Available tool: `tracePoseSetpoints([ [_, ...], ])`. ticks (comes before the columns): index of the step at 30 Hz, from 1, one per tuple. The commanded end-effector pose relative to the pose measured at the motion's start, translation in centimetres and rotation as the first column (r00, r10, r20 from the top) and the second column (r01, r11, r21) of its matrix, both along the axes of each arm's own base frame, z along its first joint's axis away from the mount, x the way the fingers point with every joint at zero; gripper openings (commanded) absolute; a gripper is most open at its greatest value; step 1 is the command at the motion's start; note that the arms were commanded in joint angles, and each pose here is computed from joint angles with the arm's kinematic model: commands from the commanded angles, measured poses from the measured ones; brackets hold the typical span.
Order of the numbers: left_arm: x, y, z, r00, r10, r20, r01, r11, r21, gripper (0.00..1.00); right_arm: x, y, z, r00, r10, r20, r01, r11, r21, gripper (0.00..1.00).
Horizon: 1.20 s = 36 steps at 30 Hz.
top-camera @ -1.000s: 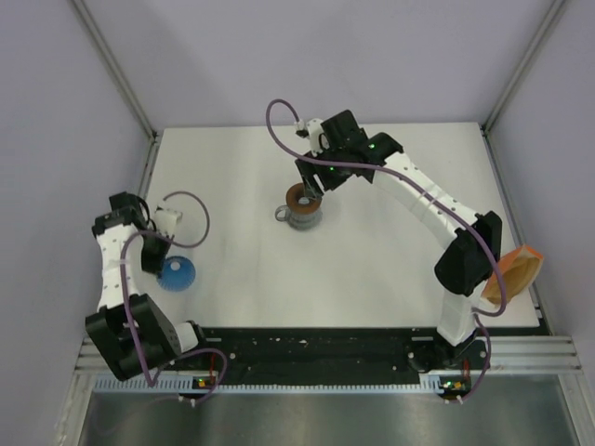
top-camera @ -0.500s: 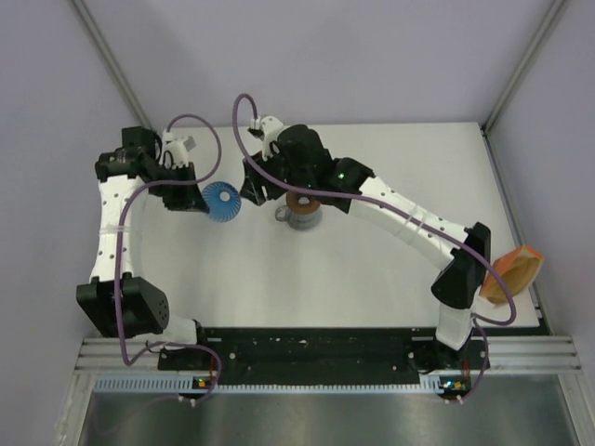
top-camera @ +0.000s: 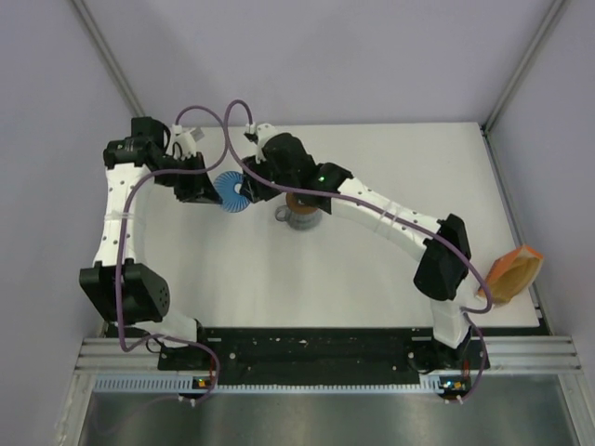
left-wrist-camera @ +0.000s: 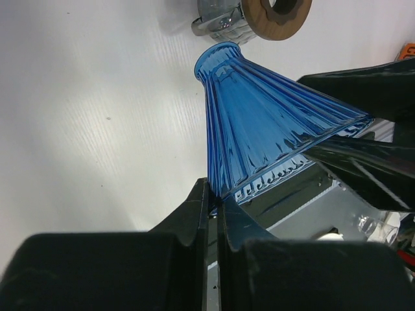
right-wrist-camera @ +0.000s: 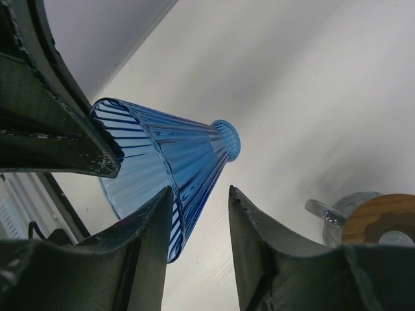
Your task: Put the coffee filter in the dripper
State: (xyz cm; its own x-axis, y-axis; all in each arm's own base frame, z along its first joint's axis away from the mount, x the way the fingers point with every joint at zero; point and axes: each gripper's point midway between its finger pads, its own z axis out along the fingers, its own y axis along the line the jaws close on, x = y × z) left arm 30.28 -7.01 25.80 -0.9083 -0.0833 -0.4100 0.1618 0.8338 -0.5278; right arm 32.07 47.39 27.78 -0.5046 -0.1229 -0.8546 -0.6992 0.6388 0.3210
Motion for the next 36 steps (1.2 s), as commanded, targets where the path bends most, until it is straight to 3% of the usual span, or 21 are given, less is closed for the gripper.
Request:
tracePoseSetpoints([
  [1,0.9,-1.7,1.5,0.998,-0.043,0.038,0.045,0.997,-0.057,0.0,0.9,0.4,0.5,0.999,-0.023,0.027,0.023,1.0,-0.003,0.35],
  [5,1.4,-2.3,2.0,0.997,-0.064,0.046,0.067,0.995,-0.072,0.0,1.8,-0.6,0.4,0.996,-0.073,0.056,0.076,0.996,-0.041,0.02],
  [7,1.8,-2.3,2.0,0.994,-0.085,0.062,0.088,0.995,-0.042,0.01,2.2,-1.6,0.4,0.994,-0.093,0.05,0.096,0.994,-0.057,0.0],
  [9,2.5,-2.4,2.0,0.991,-0.105,0.083,0.105,0.994,0.005,0.23,2.8,-2.8,0.2,0.996,-0.09,-0.001,0.09,0.994,-0.054,0.0],
  [10,2.9,-2.5,2.3,0.988,-0.114,0.102,0.113,0.993,0.018,0.43,3.3,-3.6,0.0,0.996,-0.079,-0.046,0.077,0.996,-0.047,0.0],
  [11,3.6,-2.7,2.6,0.985,-0.116,0.125,0.113,0.993,0.029,0.56,3.7,-4.4,0.0,0.994,-0.076,-0.078,0.072,0.996,-0.05,0.0],
  [13,4.7,-3.5,3.3,0.977,-0.14,0.164,0.131,0.989,0.062,0.65,4.2,-5.9,-0.3,0.989,-0.076,-0.126,0.067,0.995,-0.071,0.0],
  [17,6.5,-5.1,3.4,0.968,-0.181,0.176,0.162,0.98,0.115,0.67,4.8,-8.4,-0.3,0.979,-0.06,-0.196,0.044,0.995,-0.086,0.0],
  [24,9.5,-8.1,4.6,0.941,-0.206,0.268,0.193,0.978,0.074,0.67,5.5,-12.3,-1.8,0.951,-0.088,-0.297,0.038,0.985,-0.168,0.0],
  [30,9.6,-11.6,5.1,0.915,-0.253,0.316,0.264,0.965,0.007,0.67,6.3,-13.7,-3.5,0.931,-0.117,-0.347,0.022,0.964,-0.264,0.0],
  [36,10.5,-13.4,3.8,0.922,-0.2,0.332,0.224,0.974,-0.035,0.67,7.5,-14.6,-5.1,0.916,-0.16,-0.367,0.052,0.956,-0.288,0.0],
])
